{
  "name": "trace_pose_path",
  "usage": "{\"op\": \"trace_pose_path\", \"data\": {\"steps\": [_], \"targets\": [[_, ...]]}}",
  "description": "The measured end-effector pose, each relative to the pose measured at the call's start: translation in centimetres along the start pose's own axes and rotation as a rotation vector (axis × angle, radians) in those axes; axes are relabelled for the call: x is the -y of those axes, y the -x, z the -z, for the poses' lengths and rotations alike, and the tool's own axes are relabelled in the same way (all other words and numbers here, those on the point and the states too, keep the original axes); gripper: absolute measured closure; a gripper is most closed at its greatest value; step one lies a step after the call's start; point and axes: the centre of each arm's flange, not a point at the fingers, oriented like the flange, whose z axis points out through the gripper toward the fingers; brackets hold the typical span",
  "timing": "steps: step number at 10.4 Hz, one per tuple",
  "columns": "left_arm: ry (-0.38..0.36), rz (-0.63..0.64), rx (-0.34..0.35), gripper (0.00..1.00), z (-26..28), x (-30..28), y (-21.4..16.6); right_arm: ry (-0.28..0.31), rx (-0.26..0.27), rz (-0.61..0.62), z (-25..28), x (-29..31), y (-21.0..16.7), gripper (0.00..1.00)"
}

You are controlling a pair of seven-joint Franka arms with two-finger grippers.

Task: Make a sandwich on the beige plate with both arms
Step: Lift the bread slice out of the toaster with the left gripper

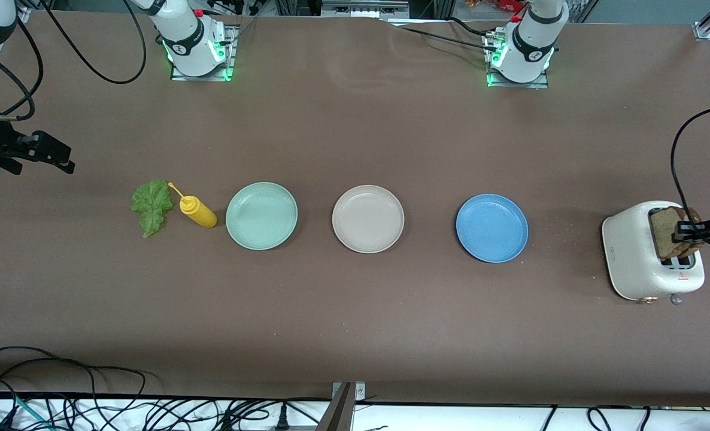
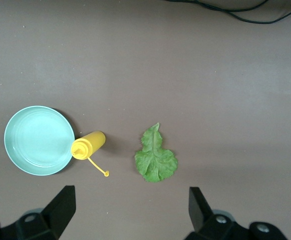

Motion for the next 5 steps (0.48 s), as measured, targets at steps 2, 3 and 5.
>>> {"op": "trace_pose_path", "data": {"steps": [2,3,5], "targets": [[-0.006,-0.025,-0.018,0.90,3.6,-0.3,-0.3,0.000,0.000,0.000,0.0,0.0,0.0,0.00],[-0.011,-0.065,-0.031,0.90,5.2,-0.4,-0.3,0.000,0.000,0.000,0.0,0.0,0.0,0.00],[-0.001,-0.136,-0.023,0.90,7.1,-1.2,-0.3,0.000,0.000,0.002,0.0,0.1,0.0,0.00]]}}
